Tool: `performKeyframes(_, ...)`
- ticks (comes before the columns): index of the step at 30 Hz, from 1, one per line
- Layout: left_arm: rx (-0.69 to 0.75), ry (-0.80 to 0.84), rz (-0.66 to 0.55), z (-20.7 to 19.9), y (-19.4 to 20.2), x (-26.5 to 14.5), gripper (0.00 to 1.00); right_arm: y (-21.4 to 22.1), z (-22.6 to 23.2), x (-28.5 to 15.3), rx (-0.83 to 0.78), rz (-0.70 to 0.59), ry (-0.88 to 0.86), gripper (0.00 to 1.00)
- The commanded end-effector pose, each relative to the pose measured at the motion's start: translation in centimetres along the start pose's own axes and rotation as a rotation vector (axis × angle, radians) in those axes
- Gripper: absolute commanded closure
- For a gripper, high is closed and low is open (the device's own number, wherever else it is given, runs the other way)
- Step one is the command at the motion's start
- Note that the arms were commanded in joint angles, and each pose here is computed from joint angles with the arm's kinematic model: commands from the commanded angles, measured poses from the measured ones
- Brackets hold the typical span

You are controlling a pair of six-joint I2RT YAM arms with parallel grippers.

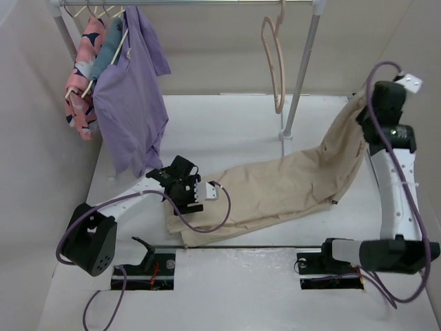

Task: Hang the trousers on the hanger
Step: Fold the trousers at the center of the board.

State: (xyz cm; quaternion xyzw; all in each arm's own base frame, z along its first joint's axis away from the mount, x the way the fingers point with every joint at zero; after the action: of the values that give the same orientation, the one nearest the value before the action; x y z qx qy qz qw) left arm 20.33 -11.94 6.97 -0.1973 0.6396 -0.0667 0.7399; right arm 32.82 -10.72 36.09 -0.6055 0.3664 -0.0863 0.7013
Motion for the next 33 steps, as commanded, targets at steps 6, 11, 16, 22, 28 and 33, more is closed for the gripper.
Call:
performKeyframes(6, -0.066, -0.125, -0.025, 2.0, -0.8, 0.1, 0.32, 4.1, 5.9, -11.7, -0.041, -0.259, -0.406, 1.0)
performKeyframes(11, -0.086, -0.117, -0.047, 1.4, -0.8, 0.2, 0.32, 7.4, 9.4, -15.9, -0.094, -0.237, -0.629, 1.0)
performKeyframes(16, -0.18, -0.123, -0.053, 1.4, -0.4, -1.0, 0.31, 11.9, 15.2, -21.8, -0.209, -0.187, -0.737, 1.0)
performKeyframes(22, -0.256, -0.145, -0.085, 0.9, 0.5, -3.3, 0.29, 15.3, 20.8, -26.7, -0.297, -0.143, -0.869, 1.0)
performKeyframes(28, -0.278, -0.171, -0.117, -0.4, 2.0, -3.4, 0.32, 13.2, 26.6, -30.6, -0.294, -0.181, -0.914, 1.0)
performKeyframes(33, -0.315, -0.229, -0.151, 0.0, 1.8, -3.8, 0.42, 13.7, 29.2, -31.5, -0.362, -0.196, -0.945, 1.0)
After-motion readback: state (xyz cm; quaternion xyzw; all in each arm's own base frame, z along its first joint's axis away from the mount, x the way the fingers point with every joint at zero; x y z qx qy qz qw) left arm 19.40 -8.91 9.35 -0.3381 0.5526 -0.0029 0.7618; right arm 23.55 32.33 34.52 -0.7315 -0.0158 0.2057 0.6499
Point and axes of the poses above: each gripper's point midway between its finger pads, its own x axis out along the fingers, its own z axis along the line the jaws close on, y = z × x, the point moved 3 cm from there along -x, back along the fingers, and after that the axes turned 8 degrees about -x, right-handed, at the moved point
